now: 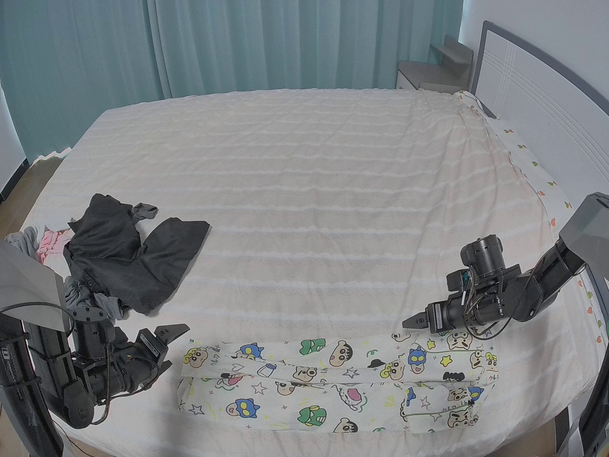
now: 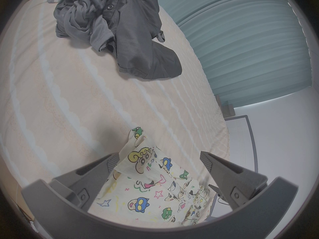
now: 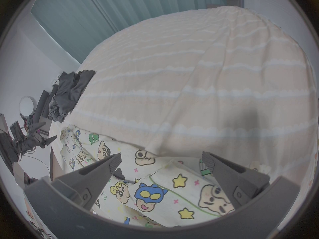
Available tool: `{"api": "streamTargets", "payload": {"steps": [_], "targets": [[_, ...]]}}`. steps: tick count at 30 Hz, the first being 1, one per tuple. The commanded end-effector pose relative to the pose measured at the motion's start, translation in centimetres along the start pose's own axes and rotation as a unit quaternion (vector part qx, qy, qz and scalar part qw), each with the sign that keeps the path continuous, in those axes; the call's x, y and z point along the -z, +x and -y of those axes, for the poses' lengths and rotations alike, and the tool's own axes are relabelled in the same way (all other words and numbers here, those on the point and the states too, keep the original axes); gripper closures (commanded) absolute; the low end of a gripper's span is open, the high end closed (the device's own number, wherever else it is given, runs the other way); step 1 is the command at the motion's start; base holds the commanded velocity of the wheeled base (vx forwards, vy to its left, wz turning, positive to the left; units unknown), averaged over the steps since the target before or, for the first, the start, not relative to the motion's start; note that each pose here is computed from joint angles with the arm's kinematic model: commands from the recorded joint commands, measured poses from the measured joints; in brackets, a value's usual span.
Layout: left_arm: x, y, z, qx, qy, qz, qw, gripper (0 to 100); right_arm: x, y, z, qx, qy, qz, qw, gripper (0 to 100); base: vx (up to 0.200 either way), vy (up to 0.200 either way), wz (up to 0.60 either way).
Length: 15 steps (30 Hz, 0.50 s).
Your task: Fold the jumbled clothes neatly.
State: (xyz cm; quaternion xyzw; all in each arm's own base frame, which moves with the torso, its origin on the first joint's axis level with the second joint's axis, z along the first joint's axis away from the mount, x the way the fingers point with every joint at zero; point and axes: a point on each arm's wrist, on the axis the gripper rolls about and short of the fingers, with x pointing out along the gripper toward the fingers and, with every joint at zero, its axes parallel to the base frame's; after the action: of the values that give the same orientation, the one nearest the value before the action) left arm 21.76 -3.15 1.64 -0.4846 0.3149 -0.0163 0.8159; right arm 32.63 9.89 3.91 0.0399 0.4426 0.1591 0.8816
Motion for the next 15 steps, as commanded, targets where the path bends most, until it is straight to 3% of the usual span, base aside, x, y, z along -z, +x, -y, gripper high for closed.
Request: {"api": "streamTargets", "payload": {"steps": [1,15], "targets": [[0.16,-0.15,-0.20,-0.005,-0.002,-0.003,1.0000,0,1.04,1.48,-0.28,-0.002,-0.003,-0.027,0.9996,0,0.000,0.000,0.00],[0.15,-0.11,-0.20,-0.005,-0.001,-0.004,1.0000,0,1.96,2.20,-0.25,0.007,-0.005,-0.044,0.9990,0,0.000,0.000,0.00]]}}
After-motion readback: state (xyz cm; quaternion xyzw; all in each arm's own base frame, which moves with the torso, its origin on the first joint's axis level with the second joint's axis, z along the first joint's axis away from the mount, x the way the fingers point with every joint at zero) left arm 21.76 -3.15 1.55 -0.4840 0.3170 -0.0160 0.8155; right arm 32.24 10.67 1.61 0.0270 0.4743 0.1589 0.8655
